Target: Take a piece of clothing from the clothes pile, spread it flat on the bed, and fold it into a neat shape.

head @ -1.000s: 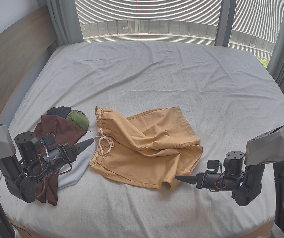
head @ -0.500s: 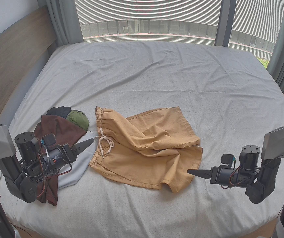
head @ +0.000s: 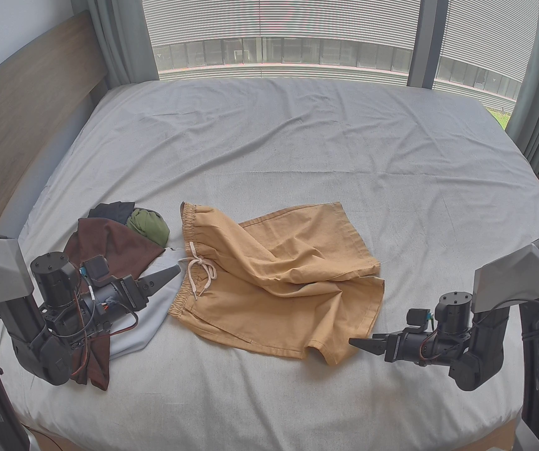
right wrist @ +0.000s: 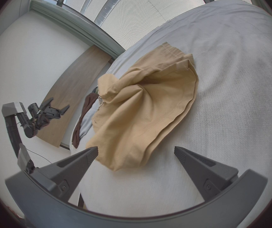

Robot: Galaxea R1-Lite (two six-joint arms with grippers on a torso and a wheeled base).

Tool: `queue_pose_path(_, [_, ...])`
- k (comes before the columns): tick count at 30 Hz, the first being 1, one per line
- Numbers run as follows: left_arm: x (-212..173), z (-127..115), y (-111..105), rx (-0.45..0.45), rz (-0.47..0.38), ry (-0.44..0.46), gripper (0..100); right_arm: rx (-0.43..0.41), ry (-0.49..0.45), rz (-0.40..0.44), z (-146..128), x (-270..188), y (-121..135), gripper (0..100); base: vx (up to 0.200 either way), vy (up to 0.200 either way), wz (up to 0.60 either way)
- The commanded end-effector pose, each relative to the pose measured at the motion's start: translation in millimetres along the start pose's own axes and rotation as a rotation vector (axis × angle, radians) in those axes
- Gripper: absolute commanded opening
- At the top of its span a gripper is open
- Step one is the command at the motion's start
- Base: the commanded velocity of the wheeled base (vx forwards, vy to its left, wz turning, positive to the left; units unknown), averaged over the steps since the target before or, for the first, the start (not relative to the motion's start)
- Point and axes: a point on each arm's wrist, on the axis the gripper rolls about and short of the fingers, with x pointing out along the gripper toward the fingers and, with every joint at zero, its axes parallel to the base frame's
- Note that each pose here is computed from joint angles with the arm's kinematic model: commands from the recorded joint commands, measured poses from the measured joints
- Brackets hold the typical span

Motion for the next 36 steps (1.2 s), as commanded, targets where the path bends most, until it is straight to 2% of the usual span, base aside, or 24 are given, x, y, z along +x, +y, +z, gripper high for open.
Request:
queue_pose_path(1, [1,-2,1,-0.004,0.001,0.007,100,0.005,0.033,-0.017,-16,20,-12,100,0.000,0.000,0.00])
queue_pose_path(6, [1,-1,1,-0.003,0.000,0.005,100,0.012,0.019,0.017,-12,32,-5,100,0.000,0.000,0.00])
queue_pose_path(11, [0,-2,1,-0.004,0.002,0.008,100,0.014,0.021,0.012,-14,34,-1,100,0.000,0.000,0.00])
queue_pose_path(12, [1,-3,1,-0.005,0.001,0.010,100,0.015,0.025,0.012,-14,34,0,0,0.000,0.000,0.00])
queue_pose_path(22, [1,-2,2,-0.005,0.004,0.006,100,0.027,0.046,0.011,-17,26,6,0,0.000,0.000,0.00])
queue_pose_path(25, [1,-2,1,-0.005,0.003,0.009,100,0.015,0.013,0.014,-4,10,16,0,0.000,0.000,0.00])
queue_pose_path(28, [1,-2,1,-0.004,0.001,0.009,100,0.042,-0.020,0.014,7,-5,25,0,0.000,0.000,0.00])
queue_pose_path(36, [3,-6,4,-0.006,0.008,0.021,100,0.120,-0.009,-0.068,5,-18,3,0,0.000,0.000,0.00])
